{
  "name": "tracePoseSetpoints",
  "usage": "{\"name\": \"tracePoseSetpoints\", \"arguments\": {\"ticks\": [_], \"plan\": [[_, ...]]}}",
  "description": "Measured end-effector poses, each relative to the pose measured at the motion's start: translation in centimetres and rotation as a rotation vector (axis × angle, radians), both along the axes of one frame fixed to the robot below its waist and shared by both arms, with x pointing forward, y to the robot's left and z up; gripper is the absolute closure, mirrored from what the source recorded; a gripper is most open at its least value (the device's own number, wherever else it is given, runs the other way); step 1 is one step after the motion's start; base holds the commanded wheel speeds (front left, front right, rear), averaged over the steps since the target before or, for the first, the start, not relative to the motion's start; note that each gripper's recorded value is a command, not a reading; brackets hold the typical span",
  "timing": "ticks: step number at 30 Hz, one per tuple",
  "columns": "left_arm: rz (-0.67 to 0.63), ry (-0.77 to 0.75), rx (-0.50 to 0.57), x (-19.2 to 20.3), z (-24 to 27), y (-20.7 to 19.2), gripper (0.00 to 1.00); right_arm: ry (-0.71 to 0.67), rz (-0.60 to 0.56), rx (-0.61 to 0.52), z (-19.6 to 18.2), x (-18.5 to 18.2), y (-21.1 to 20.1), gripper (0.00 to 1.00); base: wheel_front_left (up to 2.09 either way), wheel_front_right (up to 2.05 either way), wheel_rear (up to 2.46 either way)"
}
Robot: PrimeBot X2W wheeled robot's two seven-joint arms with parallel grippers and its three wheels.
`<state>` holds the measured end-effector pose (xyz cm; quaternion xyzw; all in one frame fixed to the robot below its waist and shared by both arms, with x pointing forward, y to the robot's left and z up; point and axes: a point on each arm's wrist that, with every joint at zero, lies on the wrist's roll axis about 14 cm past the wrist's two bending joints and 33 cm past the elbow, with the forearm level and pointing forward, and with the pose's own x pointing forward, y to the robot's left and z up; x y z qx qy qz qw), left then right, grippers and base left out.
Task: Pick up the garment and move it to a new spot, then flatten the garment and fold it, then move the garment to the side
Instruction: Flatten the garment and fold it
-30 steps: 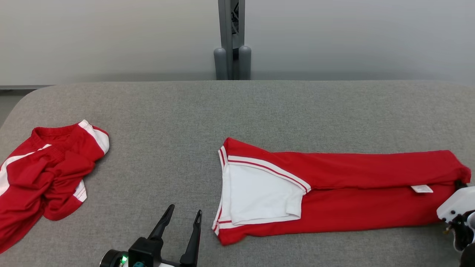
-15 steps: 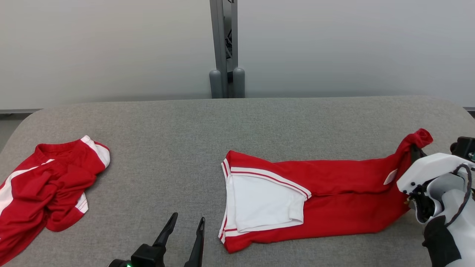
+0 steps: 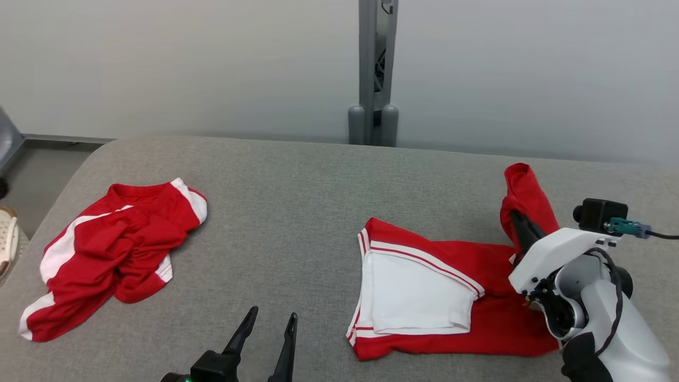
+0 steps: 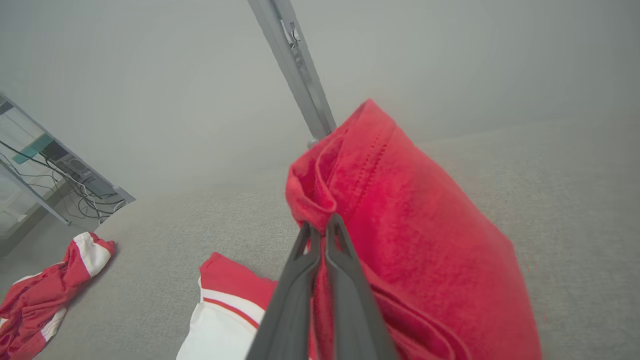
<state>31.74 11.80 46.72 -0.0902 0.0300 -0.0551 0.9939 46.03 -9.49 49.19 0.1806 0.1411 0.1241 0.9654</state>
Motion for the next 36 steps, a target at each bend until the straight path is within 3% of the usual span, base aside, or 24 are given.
{"name": "tracePoseSetpoints", "arguments": {"ticks": [9,17,34,36], "plan": [[0.110,0.014,-0.007,-1.5,-0.5,3.1,0.00,0.048,0.222,-0.013,-1.5,-1.4,7.9,1.00,0.00,0.00,0.00],[0.206,0.010,0.001,-2.4,-0.4,6.1,0.00,0.133,0.348,0.003,-3.8,-3.1,12.4,1.00,0.00,0.00,0.00],[0.240,0.034,-0.005,-3.3,-1.1,6.7,0.00,0.248,0.410,-0.001,-7.1,-4.5,15.1,0.98,0.00,0.00,0.00],[0.238,0.035,-0.004,-3.3,-1.1,6.7,0.00,0.255,0.413,0.020,-6.9,-4.8,15.3,0.00,0.00,0.00,0.00]]}}
